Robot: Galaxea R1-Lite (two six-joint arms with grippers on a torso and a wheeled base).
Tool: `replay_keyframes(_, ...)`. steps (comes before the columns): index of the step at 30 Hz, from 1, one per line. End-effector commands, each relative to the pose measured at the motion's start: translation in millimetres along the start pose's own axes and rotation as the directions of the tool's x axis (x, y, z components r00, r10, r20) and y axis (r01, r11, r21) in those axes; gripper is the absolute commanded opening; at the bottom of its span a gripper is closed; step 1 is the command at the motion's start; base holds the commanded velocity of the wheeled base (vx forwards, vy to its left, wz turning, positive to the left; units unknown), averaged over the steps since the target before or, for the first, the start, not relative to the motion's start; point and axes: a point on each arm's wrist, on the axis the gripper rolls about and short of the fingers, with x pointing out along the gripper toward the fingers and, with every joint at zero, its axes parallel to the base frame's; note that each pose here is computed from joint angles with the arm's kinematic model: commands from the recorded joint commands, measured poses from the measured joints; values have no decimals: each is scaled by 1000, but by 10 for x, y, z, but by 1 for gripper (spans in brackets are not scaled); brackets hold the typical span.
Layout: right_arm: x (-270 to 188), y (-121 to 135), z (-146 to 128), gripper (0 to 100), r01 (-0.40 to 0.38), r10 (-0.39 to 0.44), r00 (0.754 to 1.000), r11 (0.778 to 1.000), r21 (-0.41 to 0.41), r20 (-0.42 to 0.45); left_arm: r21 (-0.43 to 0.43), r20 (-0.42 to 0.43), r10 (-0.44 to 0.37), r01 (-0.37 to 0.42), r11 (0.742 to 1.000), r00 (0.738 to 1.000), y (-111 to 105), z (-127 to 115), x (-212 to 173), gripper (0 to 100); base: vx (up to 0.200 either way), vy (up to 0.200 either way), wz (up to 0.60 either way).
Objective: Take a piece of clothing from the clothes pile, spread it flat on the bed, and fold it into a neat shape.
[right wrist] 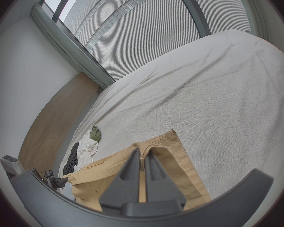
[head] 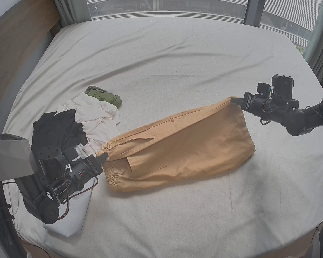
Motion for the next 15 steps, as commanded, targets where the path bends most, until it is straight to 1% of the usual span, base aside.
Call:
replay_keyframes(1, 15, -4, -17, 0, 0, 0, 1000, 1000, 0, -3, 0, 1, -1, 1, 1000, 1000, 1, 2, 6, 0, 0, 0, 0)
replay_keyframes(7, 17, -13, -19, 0, 2, -2, 1000, 1000, 1, -4, 0, 8, 3, -3, 1000, 1000, 29, 27, 9, 0, 0, 0, 0)
replay_keyframes(8, 13, -9, -14, 0, 1, -1, 1000, 1000, 1, -3, -1, 10, 2, -2, 1000, 1000, 32, 32, 10, 100, 0, 0, 0)
replay_keyframes(12, 18, -10, -11, 0, 1, -1, 1000, 1000, 0, -1, 0, 18, -2, 2, 1000, 1000, 25, 48, 26, 100, 0, 0, 0)
replay_keyframes(13, 35, -16, -28, 100, 1, -1, 1000, 1000, 2, -6, 2, 28, -1, 1, 1000, 1000, 23, 65, 37, 100, 0, 0, 0)
replay_keyframes(15, 44, -20, -28, 100, 2, -2, 1000, 1000, 1, -4, 2, 31, 0, -1, 1000, 1000, 26, 70, 39, 100, 0, 0, 0)
